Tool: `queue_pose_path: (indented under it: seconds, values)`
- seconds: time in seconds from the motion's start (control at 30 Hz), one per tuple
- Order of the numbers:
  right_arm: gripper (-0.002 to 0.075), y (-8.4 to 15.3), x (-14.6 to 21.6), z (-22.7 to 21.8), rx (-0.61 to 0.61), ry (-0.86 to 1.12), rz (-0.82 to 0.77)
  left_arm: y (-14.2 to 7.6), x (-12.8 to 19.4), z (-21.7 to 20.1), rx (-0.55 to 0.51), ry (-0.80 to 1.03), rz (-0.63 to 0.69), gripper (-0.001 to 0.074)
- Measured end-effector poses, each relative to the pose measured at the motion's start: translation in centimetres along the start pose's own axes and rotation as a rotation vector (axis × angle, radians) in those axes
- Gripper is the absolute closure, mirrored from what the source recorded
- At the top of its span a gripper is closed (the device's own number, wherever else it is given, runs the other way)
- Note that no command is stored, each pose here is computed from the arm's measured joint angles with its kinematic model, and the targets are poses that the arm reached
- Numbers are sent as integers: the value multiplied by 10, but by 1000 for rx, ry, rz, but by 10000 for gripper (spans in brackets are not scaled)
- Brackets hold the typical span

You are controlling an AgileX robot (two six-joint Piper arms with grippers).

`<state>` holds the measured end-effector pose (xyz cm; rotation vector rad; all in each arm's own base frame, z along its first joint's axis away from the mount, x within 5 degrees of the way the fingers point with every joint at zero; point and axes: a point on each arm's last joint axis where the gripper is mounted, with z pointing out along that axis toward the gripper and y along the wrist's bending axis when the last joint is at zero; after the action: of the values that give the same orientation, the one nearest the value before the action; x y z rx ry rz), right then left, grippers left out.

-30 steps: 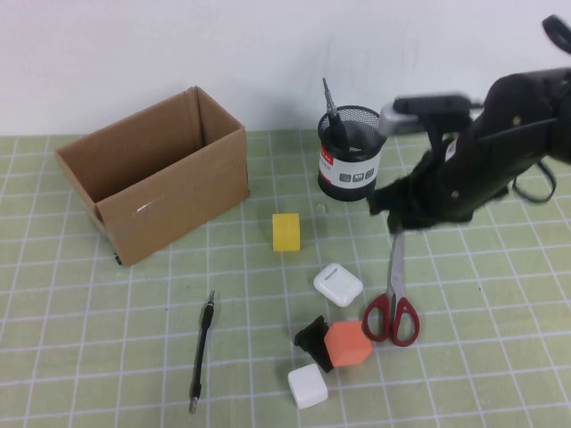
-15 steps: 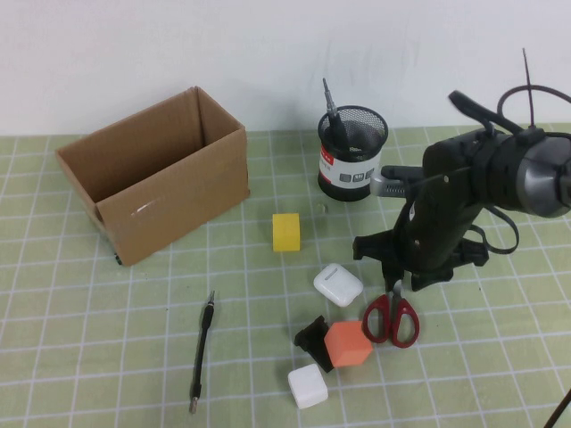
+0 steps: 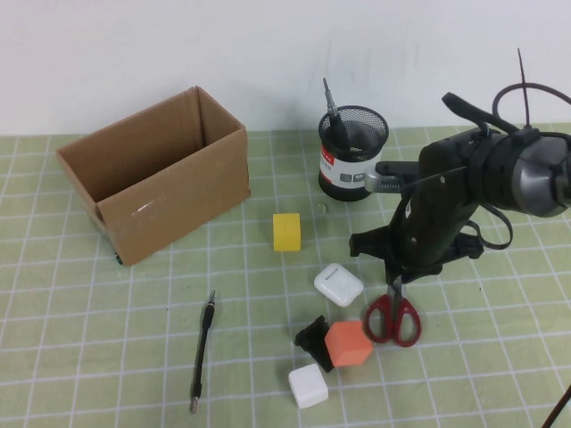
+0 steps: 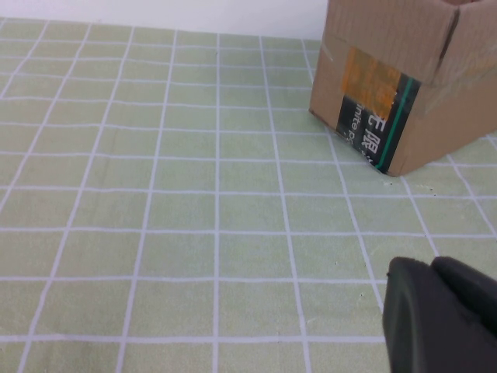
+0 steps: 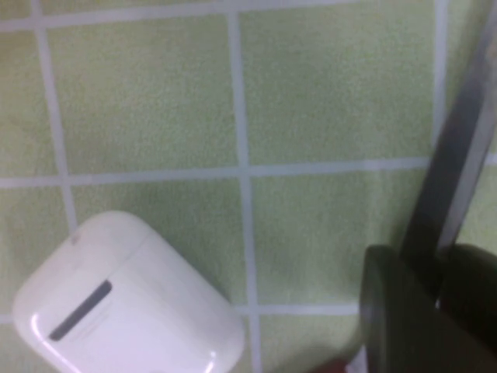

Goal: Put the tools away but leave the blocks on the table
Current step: Pick up the scissors from the table

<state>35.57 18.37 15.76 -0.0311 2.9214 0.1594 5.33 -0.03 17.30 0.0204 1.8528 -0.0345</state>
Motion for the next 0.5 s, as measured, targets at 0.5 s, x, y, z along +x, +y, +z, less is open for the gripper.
queue_pose_path:
  seconds: [0.5]
  values:
    - [685, 5, -6, -16, -66, -110, -112, 0, 0, 0, 0, 0, 0, 741]
